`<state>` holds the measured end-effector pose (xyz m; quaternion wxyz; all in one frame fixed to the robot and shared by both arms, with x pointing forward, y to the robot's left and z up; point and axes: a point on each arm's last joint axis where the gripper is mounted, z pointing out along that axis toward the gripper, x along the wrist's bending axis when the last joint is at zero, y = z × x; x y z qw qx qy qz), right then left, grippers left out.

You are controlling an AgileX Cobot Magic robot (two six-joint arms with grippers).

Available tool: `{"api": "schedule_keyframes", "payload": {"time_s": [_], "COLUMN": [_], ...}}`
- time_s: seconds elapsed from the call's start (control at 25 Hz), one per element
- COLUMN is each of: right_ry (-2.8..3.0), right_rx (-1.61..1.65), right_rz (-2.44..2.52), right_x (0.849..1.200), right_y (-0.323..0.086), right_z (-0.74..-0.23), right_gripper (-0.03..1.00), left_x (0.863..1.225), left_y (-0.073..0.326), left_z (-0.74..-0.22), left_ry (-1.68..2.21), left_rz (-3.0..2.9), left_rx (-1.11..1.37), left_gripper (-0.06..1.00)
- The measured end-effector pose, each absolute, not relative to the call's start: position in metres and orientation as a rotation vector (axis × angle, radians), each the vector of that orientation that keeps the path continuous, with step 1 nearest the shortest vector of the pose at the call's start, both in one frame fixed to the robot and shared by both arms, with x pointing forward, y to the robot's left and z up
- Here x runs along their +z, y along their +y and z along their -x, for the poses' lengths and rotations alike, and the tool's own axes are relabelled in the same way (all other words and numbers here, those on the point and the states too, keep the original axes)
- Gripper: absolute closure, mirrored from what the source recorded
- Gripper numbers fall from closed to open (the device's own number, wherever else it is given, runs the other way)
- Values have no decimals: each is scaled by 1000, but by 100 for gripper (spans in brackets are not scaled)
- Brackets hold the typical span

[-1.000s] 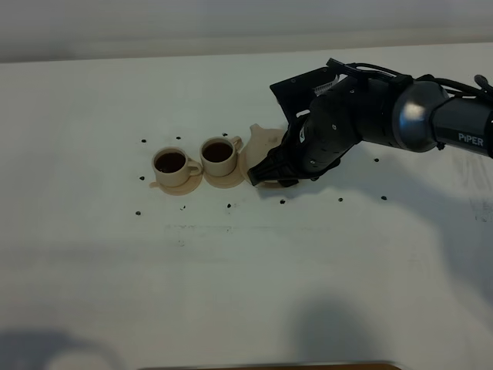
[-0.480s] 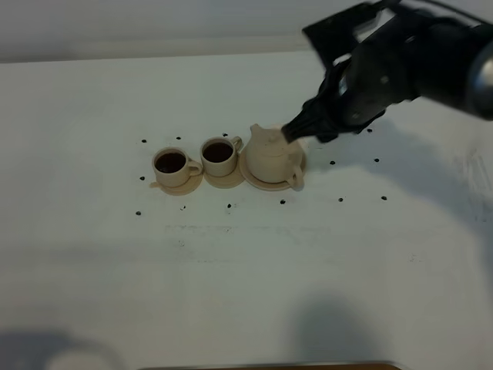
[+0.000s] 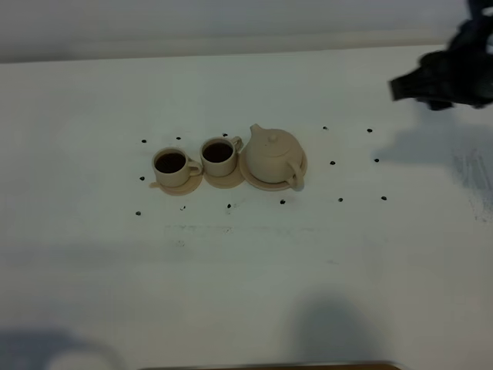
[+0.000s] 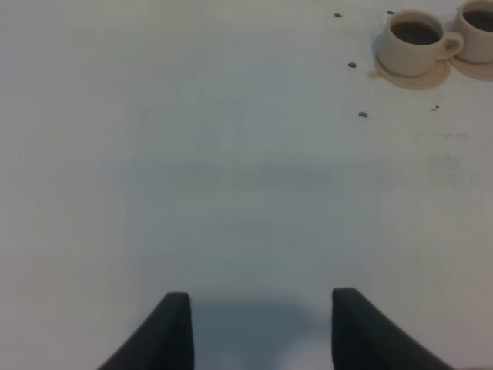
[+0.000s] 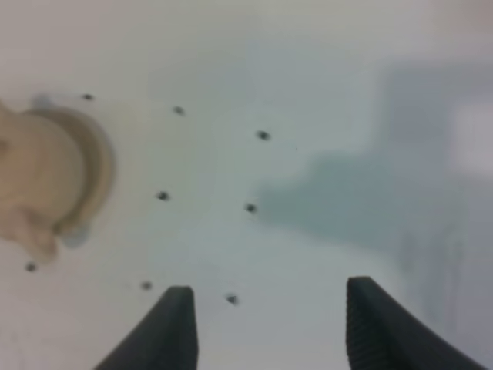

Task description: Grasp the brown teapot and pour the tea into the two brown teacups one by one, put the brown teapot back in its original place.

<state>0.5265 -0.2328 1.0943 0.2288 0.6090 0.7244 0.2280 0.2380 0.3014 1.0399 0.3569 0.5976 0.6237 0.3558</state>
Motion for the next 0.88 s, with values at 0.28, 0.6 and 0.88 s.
{"api": "schedule_keyframes", "payload": {"time_s": [0.28,0.6,0.88], "right_ry": [1864,1801,1741], "right_rx": [637,699,795], "right_rz": [-1726,-1744,-1729], "right_x": [1110,1128,1116], "right_y": [-276,-290,-296], "right_z": [-457,-369,-310], "right_gripper": [57,59,60], "left_x": [1040,1040,1040], "left_y": [301,301,301], "left_z": [-238,-238,-238], "left_ry": [1610,1610,1610], "left_rz": [-1543,-1543,-1543], "left_rx": [919,919,919], "left_gripper": [47,47,47]}}
